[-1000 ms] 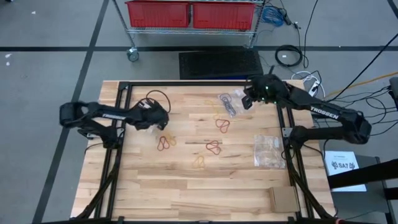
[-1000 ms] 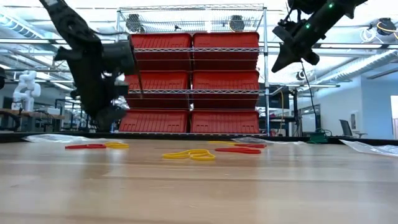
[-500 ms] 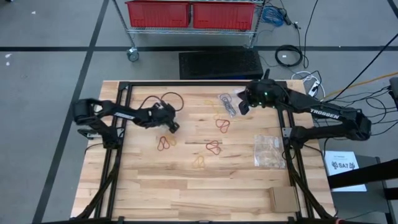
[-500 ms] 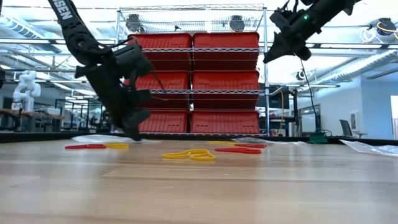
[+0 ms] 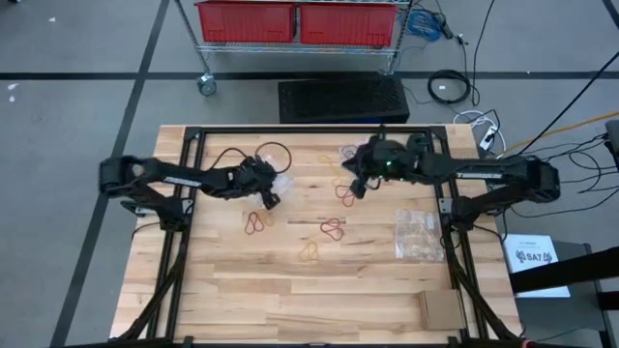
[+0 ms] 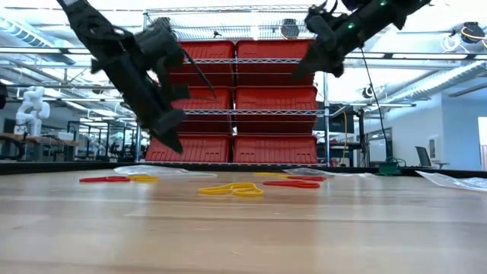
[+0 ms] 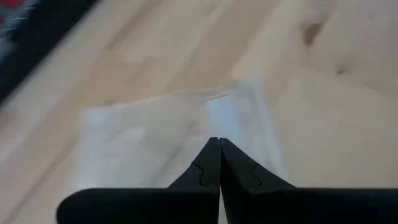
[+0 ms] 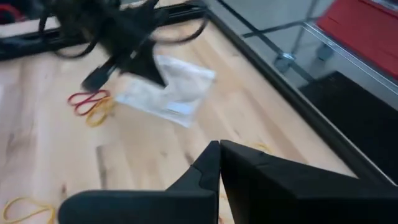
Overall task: Sort rubber bands
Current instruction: Open the left zip bag
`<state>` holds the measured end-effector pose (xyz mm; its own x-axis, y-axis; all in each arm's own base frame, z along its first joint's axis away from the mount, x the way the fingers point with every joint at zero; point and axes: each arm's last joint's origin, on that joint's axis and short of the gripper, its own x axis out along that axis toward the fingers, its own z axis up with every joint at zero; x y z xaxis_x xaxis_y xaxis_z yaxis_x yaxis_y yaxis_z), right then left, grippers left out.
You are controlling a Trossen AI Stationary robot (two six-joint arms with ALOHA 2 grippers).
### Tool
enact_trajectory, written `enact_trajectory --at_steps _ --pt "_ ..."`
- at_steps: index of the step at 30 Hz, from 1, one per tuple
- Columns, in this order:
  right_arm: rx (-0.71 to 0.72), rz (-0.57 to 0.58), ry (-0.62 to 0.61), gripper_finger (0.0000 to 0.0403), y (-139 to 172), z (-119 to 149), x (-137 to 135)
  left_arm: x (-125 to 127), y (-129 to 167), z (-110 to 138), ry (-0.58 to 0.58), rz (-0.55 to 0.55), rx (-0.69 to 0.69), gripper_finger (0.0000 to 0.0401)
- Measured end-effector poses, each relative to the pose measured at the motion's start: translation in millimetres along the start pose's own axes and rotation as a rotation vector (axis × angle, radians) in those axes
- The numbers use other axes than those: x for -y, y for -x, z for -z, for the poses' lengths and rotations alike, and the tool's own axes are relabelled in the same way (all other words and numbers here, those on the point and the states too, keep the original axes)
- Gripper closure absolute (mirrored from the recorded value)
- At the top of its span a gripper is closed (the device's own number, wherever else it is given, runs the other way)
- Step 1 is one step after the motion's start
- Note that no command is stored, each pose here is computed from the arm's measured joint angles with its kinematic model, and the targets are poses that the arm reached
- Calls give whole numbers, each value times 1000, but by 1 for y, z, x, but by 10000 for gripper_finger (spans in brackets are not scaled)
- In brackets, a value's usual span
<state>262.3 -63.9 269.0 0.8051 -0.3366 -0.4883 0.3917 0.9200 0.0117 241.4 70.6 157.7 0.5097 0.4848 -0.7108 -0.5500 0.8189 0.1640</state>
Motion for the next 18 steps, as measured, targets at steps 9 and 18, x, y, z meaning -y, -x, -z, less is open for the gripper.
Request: enact_trajectory --at_steps 9,18 --pt "73 -130 397 327 -68 28 -63 -19 78 1 87 -67 204 399" --pt "-91 -54 585 274 -150 20 -98 -34 128 17 157 30 436 399"
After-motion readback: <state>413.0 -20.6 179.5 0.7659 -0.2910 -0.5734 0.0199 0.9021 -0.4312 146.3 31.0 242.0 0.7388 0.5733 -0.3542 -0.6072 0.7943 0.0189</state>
